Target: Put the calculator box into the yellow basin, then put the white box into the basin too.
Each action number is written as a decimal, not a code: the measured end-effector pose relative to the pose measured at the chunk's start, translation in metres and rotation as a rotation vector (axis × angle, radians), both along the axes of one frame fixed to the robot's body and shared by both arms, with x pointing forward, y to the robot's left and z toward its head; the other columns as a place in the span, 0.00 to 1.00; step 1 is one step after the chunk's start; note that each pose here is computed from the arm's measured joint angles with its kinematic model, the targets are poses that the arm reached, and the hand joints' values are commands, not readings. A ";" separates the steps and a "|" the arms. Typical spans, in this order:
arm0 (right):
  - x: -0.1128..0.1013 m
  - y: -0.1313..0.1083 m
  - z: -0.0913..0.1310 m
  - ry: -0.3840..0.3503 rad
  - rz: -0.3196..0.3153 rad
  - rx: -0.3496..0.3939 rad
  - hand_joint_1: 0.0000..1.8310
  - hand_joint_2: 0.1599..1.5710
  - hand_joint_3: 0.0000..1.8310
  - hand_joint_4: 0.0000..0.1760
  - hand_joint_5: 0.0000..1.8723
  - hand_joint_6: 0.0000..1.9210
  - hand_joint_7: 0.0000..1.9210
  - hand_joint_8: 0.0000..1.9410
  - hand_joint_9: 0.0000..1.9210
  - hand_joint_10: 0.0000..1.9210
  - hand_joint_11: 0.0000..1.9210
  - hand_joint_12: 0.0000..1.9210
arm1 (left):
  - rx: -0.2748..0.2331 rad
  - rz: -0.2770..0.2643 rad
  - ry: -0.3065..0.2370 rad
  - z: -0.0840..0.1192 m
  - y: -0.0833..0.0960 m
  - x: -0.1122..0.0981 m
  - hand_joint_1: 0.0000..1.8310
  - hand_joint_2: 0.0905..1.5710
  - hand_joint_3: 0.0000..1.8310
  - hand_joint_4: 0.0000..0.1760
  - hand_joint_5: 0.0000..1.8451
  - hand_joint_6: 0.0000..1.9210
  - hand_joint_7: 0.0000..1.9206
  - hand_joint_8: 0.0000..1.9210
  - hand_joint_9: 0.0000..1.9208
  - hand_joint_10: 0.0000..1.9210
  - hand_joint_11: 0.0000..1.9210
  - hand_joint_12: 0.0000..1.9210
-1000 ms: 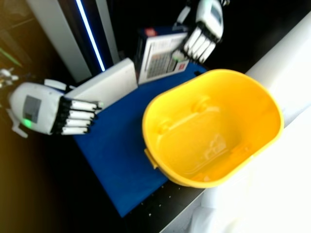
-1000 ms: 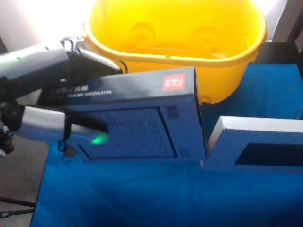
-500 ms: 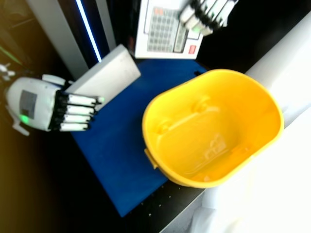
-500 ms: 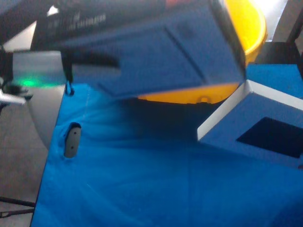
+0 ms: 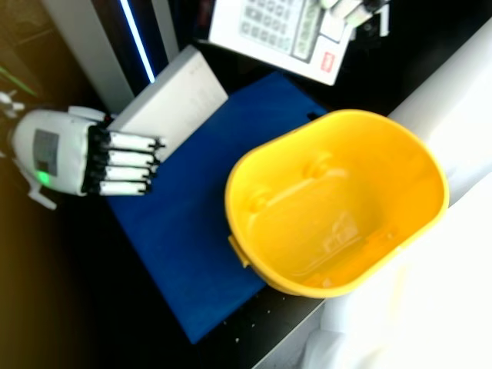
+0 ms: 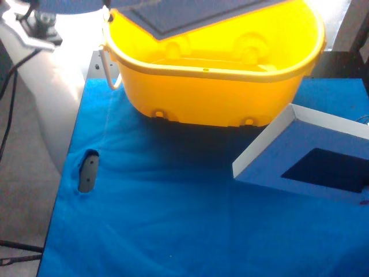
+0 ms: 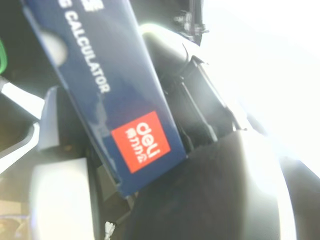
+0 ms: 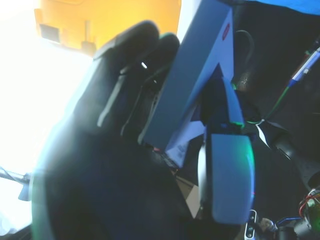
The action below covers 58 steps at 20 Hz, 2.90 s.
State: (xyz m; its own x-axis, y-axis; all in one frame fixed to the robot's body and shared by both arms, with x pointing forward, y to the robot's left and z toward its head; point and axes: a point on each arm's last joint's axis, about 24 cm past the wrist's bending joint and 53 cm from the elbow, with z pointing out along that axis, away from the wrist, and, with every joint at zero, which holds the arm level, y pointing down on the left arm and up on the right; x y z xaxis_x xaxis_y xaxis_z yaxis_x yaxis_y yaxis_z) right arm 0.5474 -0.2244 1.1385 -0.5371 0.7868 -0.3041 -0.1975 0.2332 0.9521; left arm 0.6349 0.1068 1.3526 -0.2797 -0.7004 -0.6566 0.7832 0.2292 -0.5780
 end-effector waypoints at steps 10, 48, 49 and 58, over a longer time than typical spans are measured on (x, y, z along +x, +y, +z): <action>0.000 0.003 -0.002 0.003 0.002 0.001 0.67 0.69 0.00 0.00 0.50 0.51 0.52 0.58 0.50 0.56 0.41 0.78 | 0.199 0.121 0.131 -0.033 -0.041 0.090 0.74 0.74 0.00 0.00 0.43 0.65 0.42 0.65 0.41 0.72 0.32 0.76; 0.008 -0.011 0.068 -0.165 -0.011 -0.024 0.74 0.66 0.00 0.00 0.56 0.44 0.50 0.52 0.50 0.57 0.42 0.64 | 0.006 0.215 -0.012 0.060 0.034 0.073 0.33 0.68 0.00 0.00 0.12 0.00 0.09 0.01 0.11 0.03 0.00 0.52; 0.010 -0.014 0.081 -0.203 -0.015 -0.032 0.75 0.67 0.00 0.00 0.53 0.47 0.50 0.53 0.49 0.61 0.42 0.64 | -0.002 0.221 -0.042 0.069 0.036 0.069 0.32 0.69 0.00 0.01 0.12 0.00 0.11 0.01 0.13 0.03 0.00 0.56; 0.009 -0.028 0.137 -0.394 -0.025 -0.055 0.75 0.67 0.00 0.00 0.53 0.47 0.50 0.53 0.49 0.61 0.42 0.64 | -0.083 0.316 -0.112 0.099 0.083 0.057 0.30 0.71 0.00 0.00 0.14 0.03 0.15 0.01 0.14 0.05 0.00 0.55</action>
State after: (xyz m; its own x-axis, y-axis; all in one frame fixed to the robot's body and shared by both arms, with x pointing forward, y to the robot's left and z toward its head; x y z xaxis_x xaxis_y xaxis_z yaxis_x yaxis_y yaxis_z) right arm 0.5568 -0.2523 1.2751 -0.3520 0.7750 -0.5249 -0.5386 0.2910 0.7907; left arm 0.6920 0.1900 1.4512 0.0306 -0.7933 -0.6081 0.7404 0.4267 -0.5194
